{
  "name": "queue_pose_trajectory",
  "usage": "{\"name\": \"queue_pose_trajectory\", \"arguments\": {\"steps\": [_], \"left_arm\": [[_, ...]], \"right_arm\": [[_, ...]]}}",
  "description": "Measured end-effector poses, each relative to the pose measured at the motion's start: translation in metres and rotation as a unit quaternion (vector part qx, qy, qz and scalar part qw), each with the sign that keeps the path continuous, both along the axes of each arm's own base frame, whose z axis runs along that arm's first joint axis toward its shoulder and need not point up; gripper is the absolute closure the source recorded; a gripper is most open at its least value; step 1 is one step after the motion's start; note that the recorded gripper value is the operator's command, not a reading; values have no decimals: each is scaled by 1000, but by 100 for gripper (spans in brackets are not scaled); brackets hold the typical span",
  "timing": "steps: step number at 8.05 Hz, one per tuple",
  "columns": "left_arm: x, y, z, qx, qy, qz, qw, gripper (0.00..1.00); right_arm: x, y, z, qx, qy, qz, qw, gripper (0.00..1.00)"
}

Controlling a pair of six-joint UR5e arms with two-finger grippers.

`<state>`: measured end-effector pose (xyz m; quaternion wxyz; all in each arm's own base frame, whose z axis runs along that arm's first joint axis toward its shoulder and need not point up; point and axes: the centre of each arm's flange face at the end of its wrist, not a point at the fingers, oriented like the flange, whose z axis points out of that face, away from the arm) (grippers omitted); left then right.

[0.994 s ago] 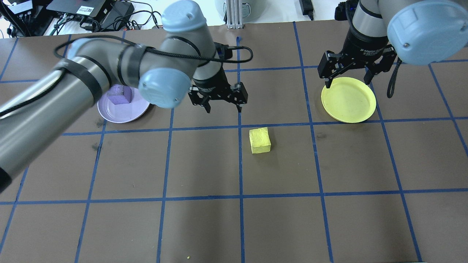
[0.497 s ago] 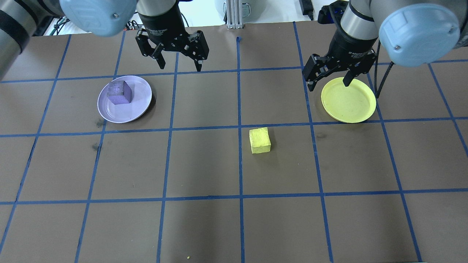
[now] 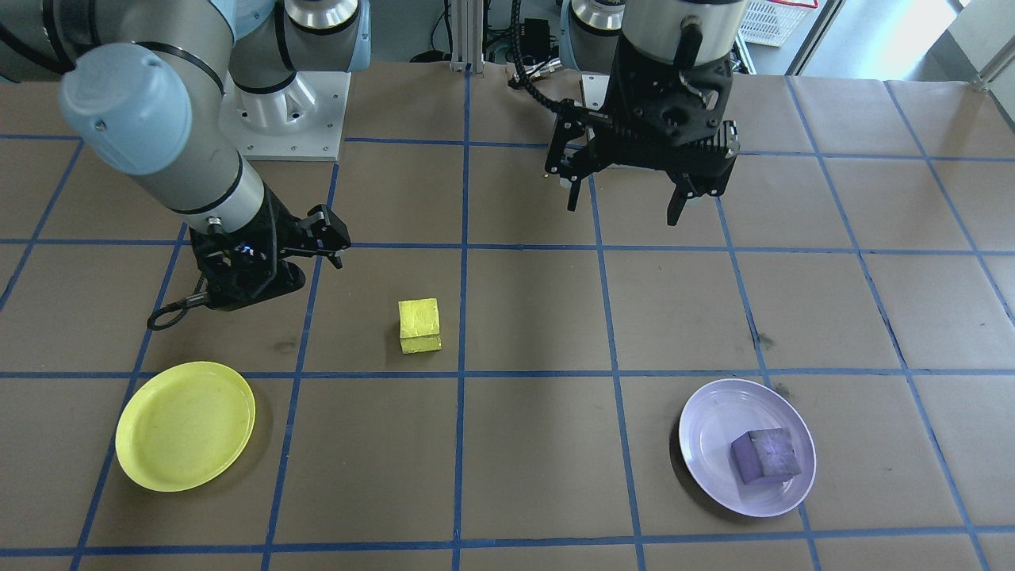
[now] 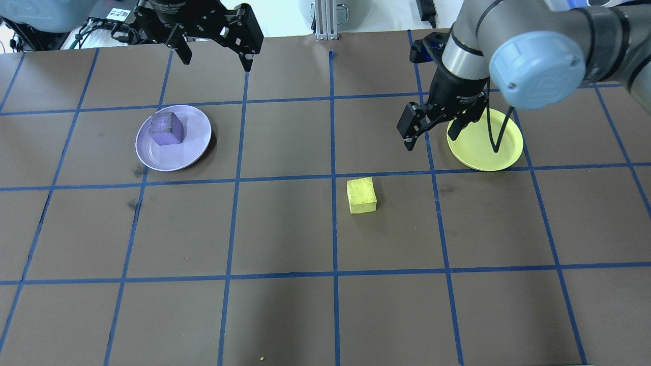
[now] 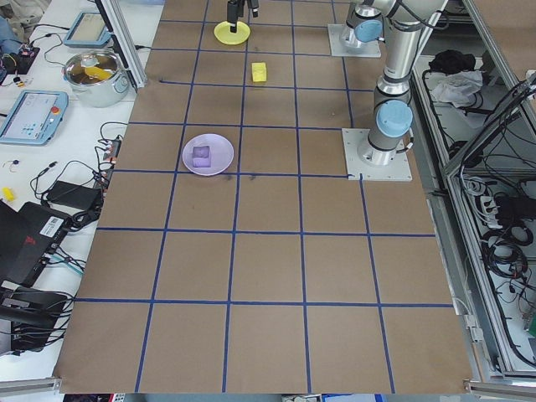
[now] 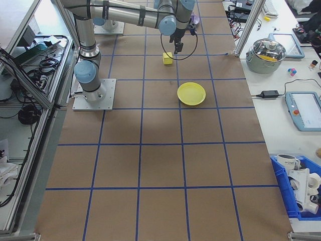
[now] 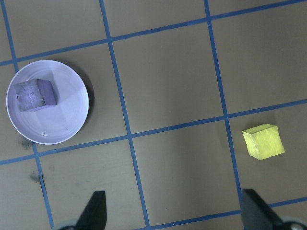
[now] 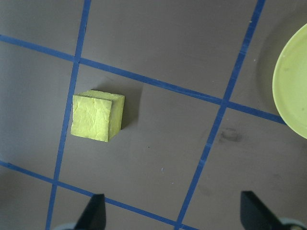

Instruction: Sort blocks by color into plates

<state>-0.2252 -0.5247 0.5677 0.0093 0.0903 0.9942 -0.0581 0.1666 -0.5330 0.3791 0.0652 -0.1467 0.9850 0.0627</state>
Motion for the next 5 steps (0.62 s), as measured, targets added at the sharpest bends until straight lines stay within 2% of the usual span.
{"name": "queue_pose_trajectory", "arguments": {"steps": [2, 5], "left_arm": [[5, 21, 26, -24, 1, 0, 1000, 0], [5, 15, 22, -32, 0, 1, 1000, 0]], "right_arm": [[32, 4, -28, 20, 12, -38, 999, 0], [79, 5, -80, 64, 45, -127, 989, 0]]}}
